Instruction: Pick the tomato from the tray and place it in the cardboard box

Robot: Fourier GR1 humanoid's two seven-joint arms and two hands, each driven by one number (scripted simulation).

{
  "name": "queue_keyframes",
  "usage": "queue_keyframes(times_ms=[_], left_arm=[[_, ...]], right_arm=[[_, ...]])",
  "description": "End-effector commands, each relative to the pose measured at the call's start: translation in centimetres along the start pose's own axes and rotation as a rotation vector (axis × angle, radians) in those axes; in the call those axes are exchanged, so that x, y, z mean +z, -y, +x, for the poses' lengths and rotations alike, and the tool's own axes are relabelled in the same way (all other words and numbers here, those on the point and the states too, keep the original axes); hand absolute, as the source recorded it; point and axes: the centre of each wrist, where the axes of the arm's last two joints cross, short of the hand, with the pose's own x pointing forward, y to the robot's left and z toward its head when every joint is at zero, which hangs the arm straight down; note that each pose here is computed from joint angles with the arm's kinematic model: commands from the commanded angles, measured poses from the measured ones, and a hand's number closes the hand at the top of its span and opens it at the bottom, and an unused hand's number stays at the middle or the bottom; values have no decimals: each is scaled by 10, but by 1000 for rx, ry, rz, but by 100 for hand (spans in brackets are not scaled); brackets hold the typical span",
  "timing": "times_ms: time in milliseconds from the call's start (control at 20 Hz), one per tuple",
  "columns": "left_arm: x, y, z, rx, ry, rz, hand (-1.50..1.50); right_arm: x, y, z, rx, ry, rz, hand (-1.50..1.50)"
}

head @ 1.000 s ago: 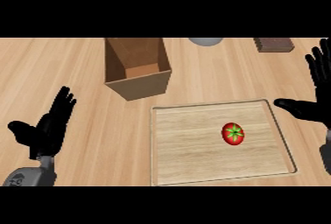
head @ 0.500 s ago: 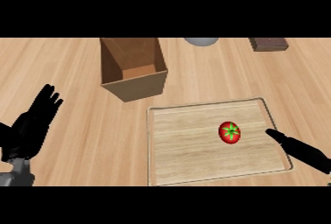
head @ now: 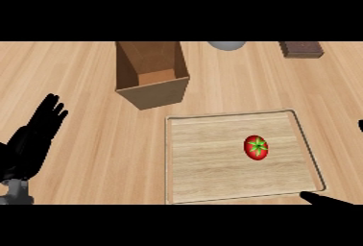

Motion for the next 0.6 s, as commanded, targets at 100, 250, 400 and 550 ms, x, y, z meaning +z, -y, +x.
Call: queue_keyframes(times_ms=[100, 250, 400, 550], left_arm=[[0, 7, 5, -5, 5, -36, 0], [-3, 6, 15, -9, 10, -51, 0], [-3, 12, 12, 17, -3, -62, 0], [-11, 11, 20, -11, 5, -28, 0]], right_arm=[[3, 8, 30, 259, -219, 183, -150], [-3, 8, 59, 312, -277, 256, -150], [-15, 7, 86, 311, -348, 309, -150], [-28, -16, 102, 264, -408, 388, -150]])
